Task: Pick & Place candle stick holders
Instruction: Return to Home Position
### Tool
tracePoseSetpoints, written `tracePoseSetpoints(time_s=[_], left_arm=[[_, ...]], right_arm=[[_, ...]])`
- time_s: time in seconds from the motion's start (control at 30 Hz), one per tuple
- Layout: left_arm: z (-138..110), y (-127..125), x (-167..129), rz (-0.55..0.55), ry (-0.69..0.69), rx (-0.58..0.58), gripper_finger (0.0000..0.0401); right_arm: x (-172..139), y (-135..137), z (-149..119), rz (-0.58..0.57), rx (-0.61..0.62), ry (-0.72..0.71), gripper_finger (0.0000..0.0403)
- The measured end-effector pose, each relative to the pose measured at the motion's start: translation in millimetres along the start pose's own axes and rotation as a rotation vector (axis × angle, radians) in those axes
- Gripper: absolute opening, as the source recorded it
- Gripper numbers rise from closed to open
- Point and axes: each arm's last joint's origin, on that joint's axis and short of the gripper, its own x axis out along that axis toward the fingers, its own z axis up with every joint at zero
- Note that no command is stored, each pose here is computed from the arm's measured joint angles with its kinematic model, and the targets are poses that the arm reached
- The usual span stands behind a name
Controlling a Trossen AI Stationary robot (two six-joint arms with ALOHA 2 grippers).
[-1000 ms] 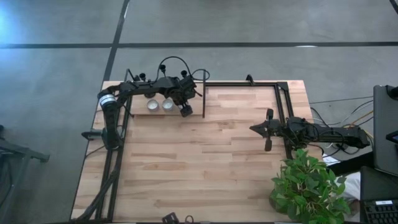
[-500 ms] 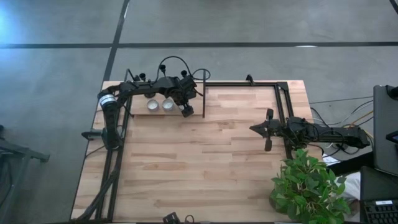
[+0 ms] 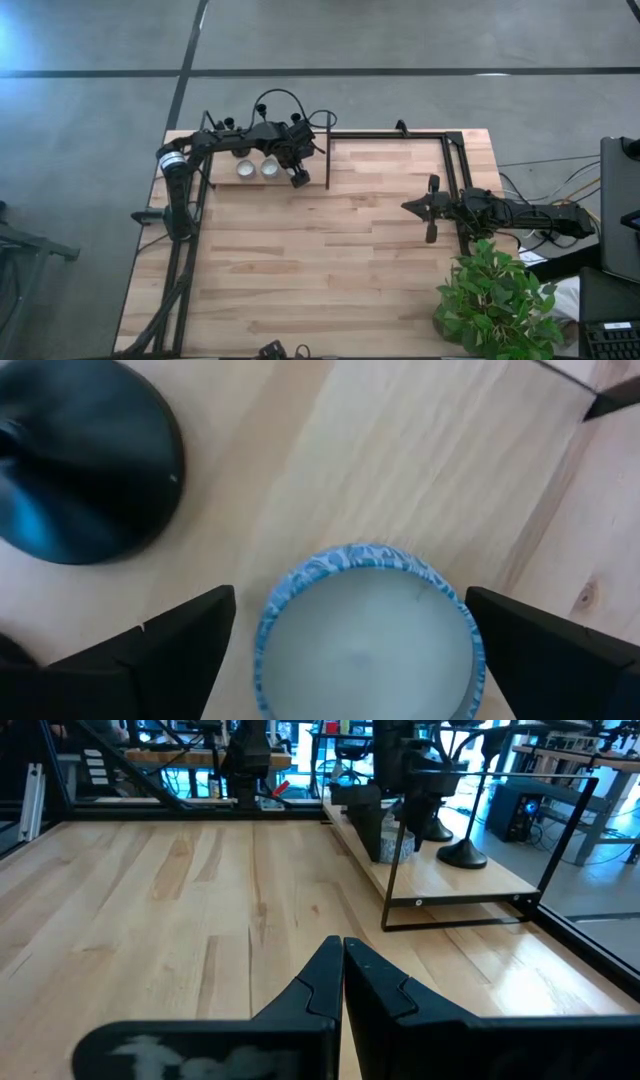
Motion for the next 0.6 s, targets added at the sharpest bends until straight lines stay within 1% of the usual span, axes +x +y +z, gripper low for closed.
tracePoseSetpoints(time_s=[0.13,0.6], left_arm=[[4.7,0.6,-7.2,0.015,-0.004,0.002,0.0399],[17.3,1.0,-31.1,0.015,-0.008,0.003,0.0399]], right_arm=[[0.0,0.0,0.0,0.0,0.0,0.0,0.0008],[0.0,0.0,0.0,0.0,0.0,0.0,0.0008]])
